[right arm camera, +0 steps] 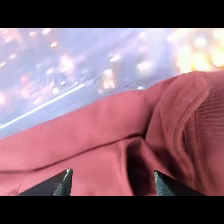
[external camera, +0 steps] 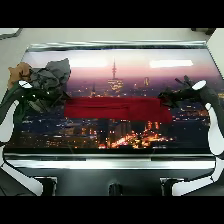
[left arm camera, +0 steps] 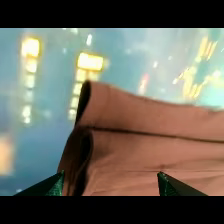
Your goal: Fold the shirts.
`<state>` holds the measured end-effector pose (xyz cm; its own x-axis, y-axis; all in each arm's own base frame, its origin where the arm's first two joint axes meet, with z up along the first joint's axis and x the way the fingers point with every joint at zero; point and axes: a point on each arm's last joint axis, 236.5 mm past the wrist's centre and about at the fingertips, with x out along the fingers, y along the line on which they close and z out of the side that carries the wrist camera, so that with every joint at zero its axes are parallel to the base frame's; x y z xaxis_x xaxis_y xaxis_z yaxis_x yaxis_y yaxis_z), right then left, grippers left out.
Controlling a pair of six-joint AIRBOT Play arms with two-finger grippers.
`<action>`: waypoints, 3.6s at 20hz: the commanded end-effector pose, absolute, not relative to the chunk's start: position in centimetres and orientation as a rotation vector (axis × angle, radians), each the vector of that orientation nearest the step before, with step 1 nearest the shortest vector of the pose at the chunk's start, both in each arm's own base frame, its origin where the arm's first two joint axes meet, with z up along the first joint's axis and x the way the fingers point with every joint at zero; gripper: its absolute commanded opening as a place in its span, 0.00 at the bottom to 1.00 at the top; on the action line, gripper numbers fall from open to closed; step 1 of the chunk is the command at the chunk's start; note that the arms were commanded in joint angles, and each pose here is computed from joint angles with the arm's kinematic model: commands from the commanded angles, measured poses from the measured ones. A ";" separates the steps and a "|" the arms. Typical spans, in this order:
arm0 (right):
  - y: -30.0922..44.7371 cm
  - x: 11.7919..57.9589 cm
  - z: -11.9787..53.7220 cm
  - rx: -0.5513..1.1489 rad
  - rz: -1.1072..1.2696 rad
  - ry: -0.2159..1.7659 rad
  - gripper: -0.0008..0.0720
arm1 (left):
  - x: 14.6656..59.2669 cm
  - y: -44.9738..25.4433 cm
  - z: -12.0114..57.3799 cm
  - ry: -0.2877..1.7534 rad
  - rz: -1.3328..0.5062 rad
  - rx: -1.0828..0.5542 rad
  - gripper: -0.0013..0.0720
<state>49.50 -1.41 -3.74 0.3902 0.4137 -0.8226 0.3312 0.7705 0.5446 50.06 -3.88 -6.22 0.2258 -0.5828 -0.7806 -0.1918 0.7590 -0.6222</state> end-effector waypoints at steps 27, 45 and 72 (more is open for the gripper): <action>1.3 43.7 -8.1 0.987 0.346 1.510 0.08 | 47.9 -15.1 9.0 1.164 -0.582 -0.439 0.80; 6.1 31.0 17.1 0.618 0.307 1.341 0.07 | 33.7 -52.6 -4.8 1.468 -0.978 -1.008 0.06; 33.7 46.4 1.8 1.100 0.698 1.291 0.84 | 43.6 -11.0 28.8 0.540 -0.437 -0.255 0.05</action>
